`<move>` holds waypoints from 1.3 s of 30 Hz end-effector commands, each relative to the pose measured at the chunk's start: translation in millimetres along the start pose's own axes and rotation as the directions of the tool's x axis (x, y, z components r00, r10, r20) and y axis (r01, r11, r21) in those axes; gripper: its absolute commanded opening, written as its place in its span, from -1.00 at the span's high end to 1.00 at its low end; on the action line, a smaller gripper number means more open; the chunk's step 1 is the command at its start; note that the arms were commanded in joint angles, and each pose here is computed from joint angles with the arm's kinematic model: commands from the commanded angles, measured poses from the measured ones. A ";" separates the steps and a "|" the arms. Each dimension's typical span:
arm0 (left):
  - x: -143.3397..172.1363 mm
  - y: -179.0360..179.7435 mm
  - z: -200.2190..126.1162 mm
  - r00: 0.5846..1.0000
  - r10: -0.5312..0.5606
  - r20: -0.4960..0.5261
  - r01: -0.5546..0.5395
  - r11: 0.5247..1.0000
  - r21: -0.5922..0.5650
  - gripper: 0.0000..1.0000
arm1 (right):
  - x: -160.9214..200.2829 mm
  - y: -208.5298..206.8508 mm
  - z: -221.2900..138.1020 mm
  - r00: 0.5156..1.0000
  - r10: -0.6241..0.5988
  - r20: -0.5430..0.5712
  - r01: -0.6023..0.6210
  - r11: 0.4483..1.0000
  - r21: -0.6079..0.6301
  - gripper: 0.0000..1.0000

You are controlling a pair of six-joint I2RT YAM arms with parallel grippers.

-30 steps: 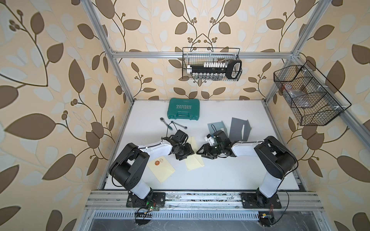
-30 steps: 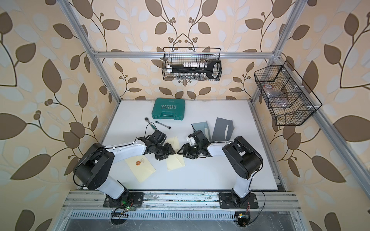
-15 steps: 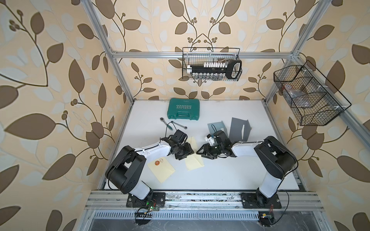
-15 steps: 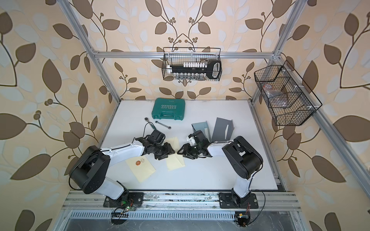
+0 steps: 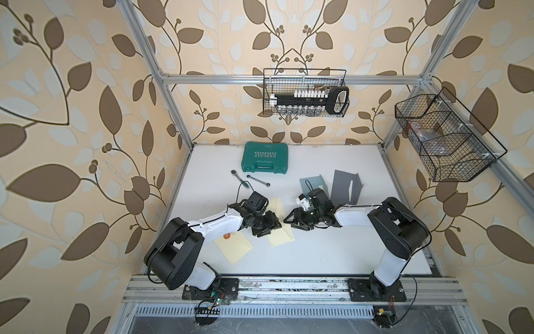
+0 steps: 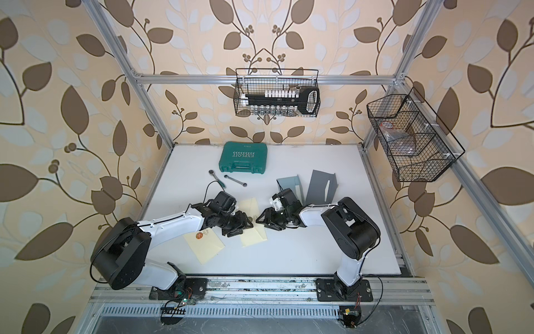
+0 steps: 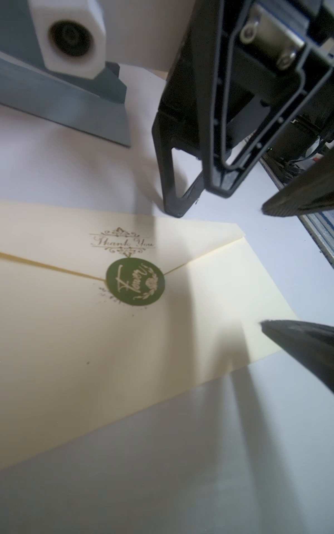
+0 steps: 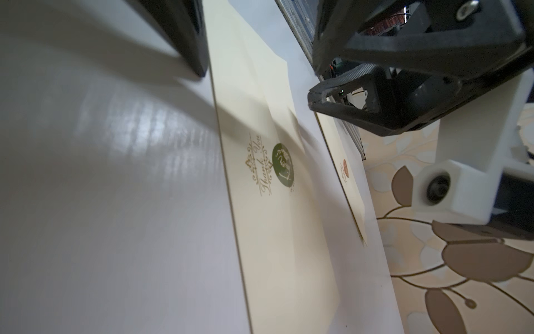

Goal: Open the envelope
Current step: Pick up the envelope from the center of the board.

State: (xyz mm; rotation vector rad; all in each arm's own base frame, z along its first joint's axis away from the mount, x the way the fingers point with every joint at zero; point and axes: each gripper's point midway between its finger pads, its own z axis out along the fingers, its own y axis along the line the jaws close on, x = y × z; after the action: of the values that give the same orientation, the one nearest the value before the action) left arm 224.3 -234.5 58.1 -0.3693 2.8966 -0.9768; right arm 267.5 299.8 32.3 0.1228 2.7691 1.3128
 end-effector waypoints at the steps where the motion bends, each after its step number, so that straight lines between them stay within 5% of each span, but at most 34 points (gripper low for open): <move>1: 9.6 -10.9 -10.6 1.000 0.028 -0.005 -0.028 0.999 0.044 -0.20 | 13.3 -13.9 -4.9 1.000 0.005 -0.009 -0.005 0.998 0.069 -0.17; 39: 49.1 31.6 19.0 0.994 0.025 -0.102 -0.035 0.995 -0.097 -0.20 | 29.0 -29.7 3.0 0.998 0.035 -0.052 -0.029 0.994 0.107 -0.20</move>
State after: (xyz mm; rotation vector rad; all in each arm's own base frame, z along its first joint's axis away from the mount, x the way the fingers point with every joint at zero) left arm 176.9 -239.2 33.3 -0.3185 3.0269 -0.9317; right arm 247.8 295.3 30.4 0.0975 2.8018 1.2804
